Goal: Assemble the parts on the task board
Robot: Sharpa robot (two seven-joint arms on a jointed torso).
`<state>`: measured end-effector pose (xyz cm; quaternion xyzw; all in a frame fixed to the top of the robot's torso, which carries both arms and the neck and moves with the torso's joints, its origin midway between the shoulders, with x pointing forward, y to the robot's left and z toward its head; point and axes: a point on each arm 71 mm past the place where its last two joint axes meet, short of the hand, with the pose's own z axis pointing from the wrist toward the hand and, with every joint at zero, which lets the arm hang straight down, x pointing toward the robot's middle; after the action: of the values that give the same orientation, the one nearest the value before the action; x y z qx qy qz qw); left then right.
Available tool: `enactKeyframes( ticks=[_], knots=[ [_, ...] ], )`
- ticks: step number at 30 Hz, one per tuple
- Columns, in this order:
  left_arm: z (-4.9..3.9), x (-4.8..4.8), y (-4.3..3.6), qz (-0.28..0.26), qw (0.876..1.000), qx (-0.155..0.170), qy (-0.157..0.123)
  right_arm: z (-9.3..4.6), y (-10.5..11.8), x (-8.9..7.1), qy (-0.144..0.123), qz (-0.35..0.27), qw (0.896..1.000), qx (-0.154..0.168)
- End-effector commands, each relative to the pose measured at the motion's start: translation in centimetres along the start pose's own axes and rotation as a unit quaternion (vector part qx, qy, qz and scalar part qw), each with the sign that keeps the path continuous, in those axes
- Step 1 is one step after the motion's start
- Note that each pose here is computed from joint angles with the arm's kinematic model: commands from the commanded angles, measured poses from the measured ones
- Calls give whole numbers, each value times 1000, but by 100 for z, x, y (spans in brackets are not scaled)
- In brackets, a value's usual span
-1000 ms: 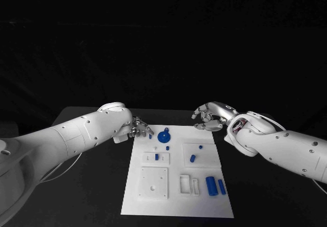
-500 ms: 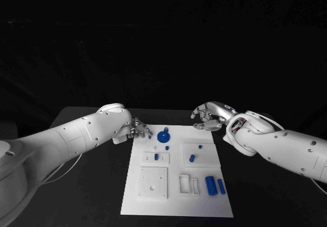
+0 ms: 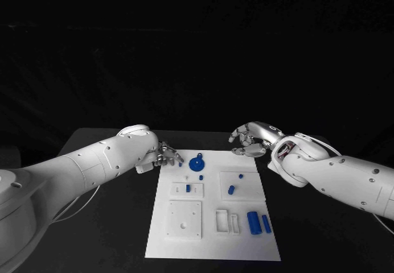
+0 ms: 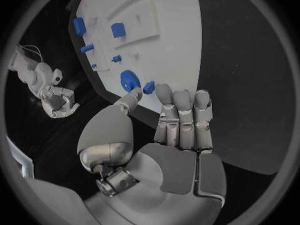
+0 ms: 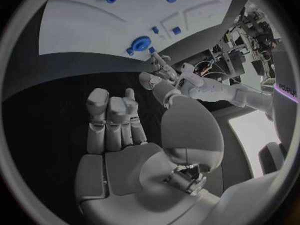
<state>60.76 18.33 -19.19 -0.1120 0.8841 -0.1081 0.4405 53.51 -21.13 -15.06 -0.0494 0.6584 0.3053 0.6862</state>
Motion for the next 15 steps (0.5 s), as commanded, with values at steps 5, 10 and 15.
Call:
enactKeyframes(
  ticks=[5, 10, 15],
  knots=[
    [9, 10, -35, -13, 1000, 14, 5, 4, 16, 6, 3, -1, 1000, -4],
    [19, 44, -62, -12, 1000, 17, 10, 6, 25, 9, 3, -1, 1000, -5],
    [37, 81, -62, -13, 1000, 16, 13, 6, 34, 11, 4, 0, 1000, -6]
  ],
)
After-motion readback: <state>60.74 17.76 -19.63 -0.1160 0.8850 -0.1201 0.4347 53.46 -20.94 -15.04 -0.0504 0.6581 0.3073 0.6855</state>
